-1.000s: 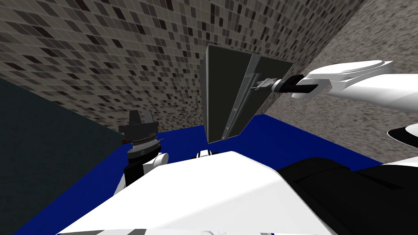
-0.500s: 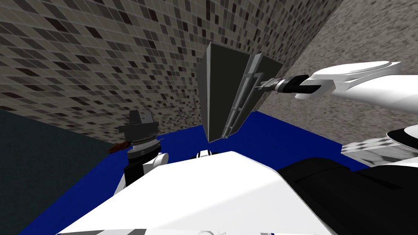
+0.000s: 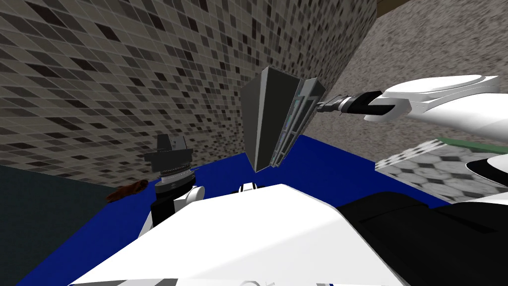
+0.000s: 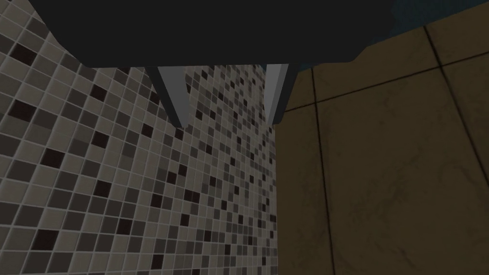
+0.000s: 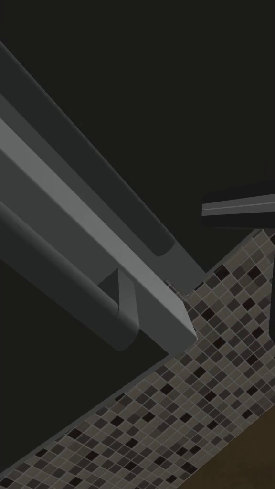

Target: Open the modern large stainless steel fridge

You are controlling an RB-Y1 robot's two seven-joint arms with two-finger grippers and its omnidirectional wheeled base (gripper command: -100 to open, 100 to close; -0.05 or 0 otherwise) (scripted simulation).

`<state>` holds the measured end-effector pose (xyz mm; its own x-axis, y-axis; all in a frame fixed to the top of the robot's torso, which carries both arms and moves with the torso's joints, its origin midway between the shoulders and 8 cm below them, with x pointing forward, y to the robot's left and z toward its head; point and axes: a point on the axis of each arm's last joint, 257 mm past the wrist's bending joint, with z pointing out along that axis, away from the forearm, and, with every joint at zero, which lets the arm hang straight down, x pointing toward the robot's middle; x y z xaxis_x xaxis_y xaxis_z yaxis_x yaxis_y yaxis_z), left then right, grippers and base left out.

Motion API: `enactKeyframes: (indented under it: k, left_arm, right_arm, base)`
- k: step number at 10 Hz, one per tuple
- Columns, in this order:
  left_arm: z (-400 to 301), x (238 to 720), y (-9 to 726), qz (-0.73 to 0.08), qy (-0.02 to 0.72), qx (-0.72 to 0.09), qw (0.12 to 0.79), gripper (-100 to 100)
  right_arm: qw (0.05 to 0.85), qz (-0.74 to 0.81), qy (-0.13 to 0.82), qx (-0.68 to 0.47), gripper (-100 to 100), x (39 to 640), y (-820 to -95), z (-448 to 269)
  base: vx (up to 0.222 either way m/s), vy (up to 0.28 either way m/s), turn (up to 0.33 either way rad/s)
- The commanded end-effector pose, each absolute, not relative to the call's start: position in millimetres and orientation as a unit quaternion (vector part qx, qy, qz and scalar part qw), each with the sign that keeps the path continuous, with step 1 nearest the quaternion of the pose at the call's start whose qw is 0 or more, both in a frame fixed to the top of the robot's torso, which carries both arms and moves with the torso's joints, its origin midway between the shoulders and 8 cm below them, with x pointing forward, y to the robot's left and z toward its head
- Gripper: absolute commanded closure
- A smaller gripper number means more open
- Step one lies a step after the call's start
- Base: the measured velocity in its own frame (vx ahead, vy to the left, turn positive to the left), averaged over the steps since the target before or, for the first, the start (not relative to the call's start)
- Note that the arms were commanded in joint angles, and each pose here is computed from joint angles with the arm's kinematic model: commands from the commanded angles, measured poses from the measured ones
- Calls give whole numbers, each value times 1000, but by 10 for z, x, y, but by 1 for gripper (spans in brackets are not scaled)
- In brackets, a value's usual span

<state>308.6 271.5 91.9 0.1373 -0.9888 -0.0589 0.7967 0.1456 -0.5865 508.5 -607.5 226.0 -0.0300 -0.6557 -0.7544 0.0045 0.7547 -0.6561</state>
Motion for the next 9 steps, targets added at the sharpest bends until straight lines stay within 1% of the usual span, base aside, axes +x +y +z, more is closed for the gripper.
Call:
enactKeyframes:
  k: [1, 2, 3, 6, 9]
  left_arm:
    - [919, 3086, 2715, -617, 224, -214, 723, 0]
    - [918, 3086, 2715, -617, 224, -214, 723, 0]
    - [918, 3086, 2715, -617, 224, -214, 723, 0]
    - [918, 3085, 2715, -617, 224, -214, 723, 0]
    - [918, 3085, 2715, -617, 224, -214, 723, 0]
  right_arm:
    - [653, -255, 673, -237, 100, 5084, -6126, 2257]
    - [652, -255, 673, -238, 100, 5081, -6127, 2255]
    - [647, -259, 678, -233, -100, 5095, -6156, 2316]
    - [640, -266, 685, -225, -100, 5116, -6198, 2412]
    - [633, -273, 691, -217, -100, 5141, -6227, 2527]
  base:
    - [-5, 29, -9]
    - [0, 0, 0]
    - [85, 42, -76]
    - [176, 71, -74]
    - [139, 60, -58]
